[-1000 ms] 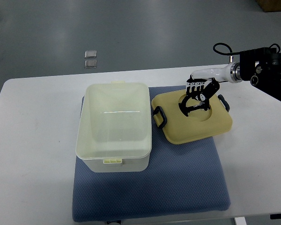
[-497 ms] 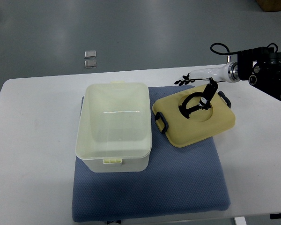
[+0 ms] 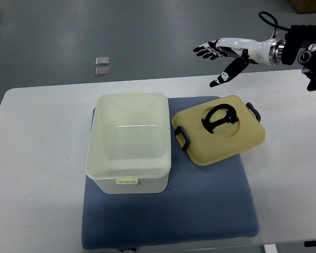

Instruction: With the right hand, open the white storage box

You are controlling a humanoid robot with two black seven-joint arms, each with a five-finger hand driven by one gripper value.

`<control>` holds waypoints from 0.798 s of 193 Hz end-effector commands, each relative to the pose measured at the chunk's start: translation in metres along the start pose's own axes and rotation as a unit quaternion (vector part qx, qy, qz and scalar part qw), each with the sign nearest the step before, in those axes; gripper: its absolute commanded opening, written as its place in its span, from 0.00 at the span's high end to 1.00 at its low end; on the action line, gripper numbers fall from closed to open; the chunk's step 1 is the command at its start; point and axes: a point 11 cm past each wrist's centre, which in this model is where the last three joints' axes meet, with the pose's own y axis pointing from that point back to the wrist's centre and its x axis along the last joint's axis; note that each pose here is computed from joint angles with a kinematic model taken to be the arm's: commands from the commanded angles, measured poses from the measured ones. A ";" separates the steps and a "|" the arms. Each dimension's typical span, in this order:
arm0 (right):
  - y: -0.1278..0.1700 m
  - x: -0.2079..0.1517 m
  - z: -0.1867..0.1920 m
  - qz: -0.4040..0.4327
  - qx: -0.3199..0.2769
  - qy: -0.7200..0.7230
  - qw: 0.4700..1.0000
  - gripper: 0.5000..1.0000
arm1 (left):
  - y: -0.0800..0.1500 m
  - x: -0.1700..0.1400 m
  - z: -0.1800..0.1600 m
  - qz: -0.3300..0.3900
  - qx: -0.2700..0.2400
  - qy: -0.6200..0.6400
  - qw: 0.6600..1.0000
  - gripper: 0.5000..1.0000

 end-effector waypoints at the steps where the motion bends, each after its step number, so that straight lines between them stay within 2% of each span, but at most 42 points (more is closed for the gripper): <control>1: 0.002 0.003 0.010 0.074 0.038 -0.122 0.989 0.19 | 0.000 0.000 0.000 0.000 0.000 0.000 1.000 0.00; 29: -0.002 -0.014 0.041 0.166 0.062 -0.286 0.942 0.19 | 0.000 0.000 0.000 0.000 0.000 0.000 1.000 0.00; 61: -0.007 -0.044 0.072 0.216 0.041 -0.382 0.898 0.18 | 0.000 0.000 0.000 0.000 0.000 0.000 1.000 0.00; 111: -0.007 -0.047 0.076 0.254 0.065 -0.450 0.853 0.15 | 0.000 0.000 0.000 0.000 0.000 0.000 1.000 0.00; 154: -0.006 -0.044 0.075 0.256 0.071 -0.454 0.851 0.15 | 0.000 0.000 0.000 0.000 0.000 0.000 1.000 0.00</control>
